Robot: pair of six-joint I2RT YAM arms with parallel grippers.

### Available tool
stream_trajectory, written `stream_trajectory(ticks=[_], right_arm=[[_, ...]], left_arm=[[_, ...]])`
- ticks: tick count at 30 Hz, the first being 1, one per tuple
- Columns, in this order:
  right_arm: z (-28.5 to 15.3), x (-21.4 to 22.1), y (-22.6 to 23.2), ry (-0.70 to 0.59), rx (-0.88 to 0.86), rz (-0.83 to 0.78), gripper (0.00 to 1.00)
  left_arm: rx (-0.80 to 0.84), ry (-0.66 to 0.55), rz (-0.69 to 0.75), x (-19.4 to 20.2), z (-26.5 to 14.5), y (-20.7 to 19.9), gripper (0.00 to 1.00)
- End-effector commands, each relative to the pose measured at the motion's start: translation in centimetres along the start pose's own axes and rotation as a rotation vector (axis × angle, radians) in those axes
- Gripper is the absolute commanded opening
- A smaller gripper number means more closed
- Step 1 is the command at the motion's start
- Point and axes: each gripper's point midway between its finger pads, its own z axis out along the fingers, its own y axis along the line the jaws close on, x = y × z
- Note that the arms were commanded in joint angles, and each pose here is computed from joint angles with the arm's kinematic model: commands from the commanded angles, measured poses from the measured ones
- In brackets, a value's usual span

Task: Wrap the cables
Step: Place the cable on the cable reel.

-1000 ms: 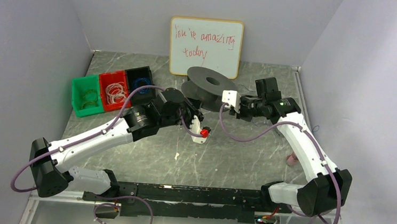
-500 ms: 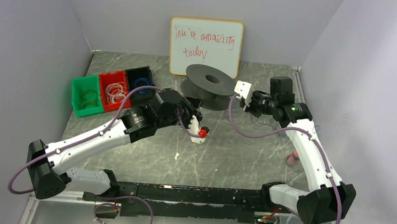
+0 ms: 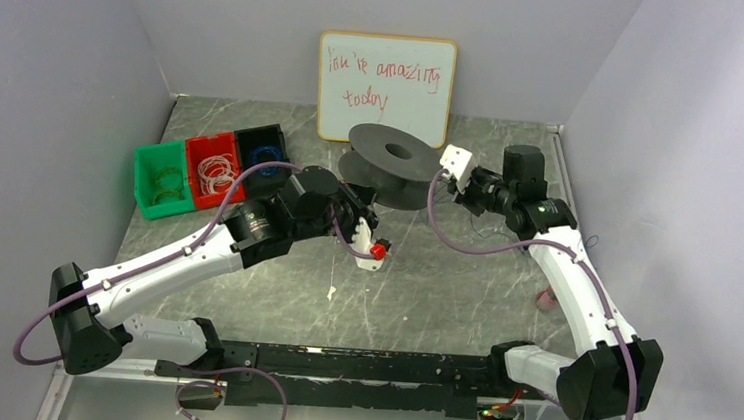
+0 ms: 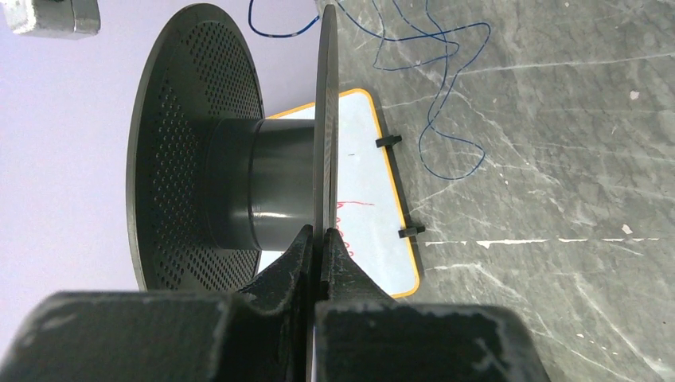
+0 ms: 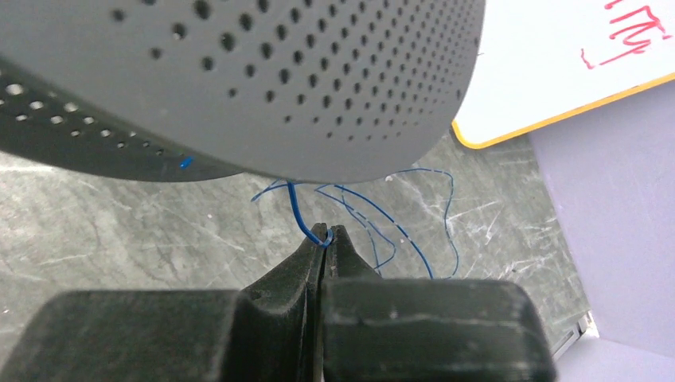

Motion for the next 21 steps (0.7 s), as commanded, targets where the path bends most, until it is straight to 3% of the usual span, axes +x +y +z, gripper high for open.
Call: stream_trajectory(ticks=[1,7,21], right_arm=[[-0.1,-1.5,-2.2,-0.062,0.113,0.005,0.0],[0.6,-1.5,-2.5,-0.103,0.139,0.042,0.0],[1.5,-1.1,1.6,-0.113,-0.039,-0.005,0.0]], left_arm=[[-0.155,-0.059,-0.005,-1.6,-1.9,4.7,0.02],[-0.164,-0.065,-0.03,-1.7,-1.7,5.0,0.03],[-0.19,-0.056,-0.011,-1.6,-1.3,5.7,0.02]])
